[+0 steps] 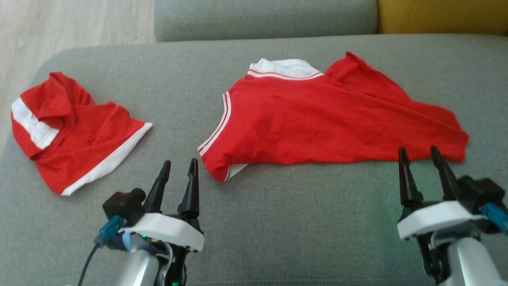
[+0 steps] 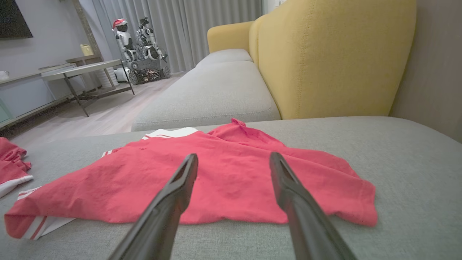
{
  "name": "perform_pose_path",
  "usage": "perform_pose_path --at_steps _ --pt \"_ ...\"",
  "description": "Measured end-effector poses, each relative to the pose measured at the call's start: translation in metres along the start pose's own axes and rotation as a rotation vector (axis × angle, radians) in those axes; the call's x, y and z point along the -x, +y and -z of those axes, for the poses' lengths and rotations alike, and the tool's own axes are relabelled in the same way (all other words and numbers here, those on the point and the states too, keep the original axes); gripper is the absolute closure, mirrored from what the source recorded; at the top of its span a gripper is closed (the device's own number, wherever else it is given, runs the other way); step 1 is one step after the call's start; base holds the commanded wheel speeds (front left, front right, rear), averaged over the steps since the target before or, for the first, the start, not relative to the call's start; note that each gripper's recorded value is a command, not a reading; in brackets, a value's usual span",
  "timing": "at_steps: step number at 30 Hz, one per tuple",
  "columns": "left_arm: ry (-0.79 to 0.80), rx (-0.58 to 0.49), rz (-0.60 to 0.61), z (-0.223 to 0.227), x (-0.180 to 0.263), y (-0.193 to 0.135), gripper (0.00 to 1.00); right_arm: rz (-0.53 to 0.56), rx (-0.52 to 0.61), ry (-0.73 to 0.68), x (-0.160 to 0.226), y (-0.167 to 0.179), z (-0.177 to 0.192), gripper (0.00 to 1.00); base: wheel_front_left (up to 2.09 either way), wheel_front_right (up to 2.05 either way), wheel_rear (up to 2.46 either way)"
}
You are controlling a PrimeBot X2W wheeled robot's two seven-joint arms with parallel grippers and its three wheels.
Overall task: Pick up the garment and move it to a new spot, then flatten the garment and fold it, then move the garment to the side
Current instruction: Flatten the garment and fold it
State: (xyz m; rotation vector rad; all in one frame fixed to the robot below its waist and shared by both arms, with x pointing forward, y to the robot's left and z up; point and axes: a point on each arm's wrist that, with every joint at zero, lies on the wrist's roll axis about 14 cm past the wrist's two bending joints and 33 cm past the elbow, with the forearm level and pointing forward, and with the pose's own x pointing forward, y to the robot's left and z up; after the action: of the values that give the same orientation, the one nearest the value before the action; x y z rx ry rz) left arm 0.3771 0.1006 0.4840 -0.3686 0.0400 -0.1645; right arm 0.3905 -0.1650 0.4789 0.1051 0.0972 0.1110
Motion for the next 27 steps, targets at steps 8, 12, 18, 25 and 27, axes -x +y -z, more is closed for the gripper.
perform_pose_path --at_steps 8,12,18,25,27 --pt "0.028 0.002 -0.005 0.009 -0.014 0.005 0.0 -0.108 0.066 -0.028 -0.07 0.015 -0.043 0.0 0.0 0.0 0.0" --pt "0.01 0.0 0.01 0.003 -0.026 0.005 0.0 -0.158 0.087 0.0 -0.12 0.013 -0.069 0.0 0.0 0.0 0.0" --pt "0.013 0.011 -0.034 0.004 -0.033 0.021 0.0 -0.238 0.114 0.165 -0.177 0.029 -0.05 0.0 0.0 0.0 0.0" --pt "0.018 0.021 -0.089 0.005 -0.036 0.04 0.0 -0.315 0.157 0.398 -0.217 0.05 0.003 0.0 0.0 0.0 0.0" --pt "0.018 0.021 -0.108 0.005 -0.037 0.046 0.0 -0.336 0.164 0.462 -0.224 0.056 0.02 0.0 0.0 0.0 0.0"
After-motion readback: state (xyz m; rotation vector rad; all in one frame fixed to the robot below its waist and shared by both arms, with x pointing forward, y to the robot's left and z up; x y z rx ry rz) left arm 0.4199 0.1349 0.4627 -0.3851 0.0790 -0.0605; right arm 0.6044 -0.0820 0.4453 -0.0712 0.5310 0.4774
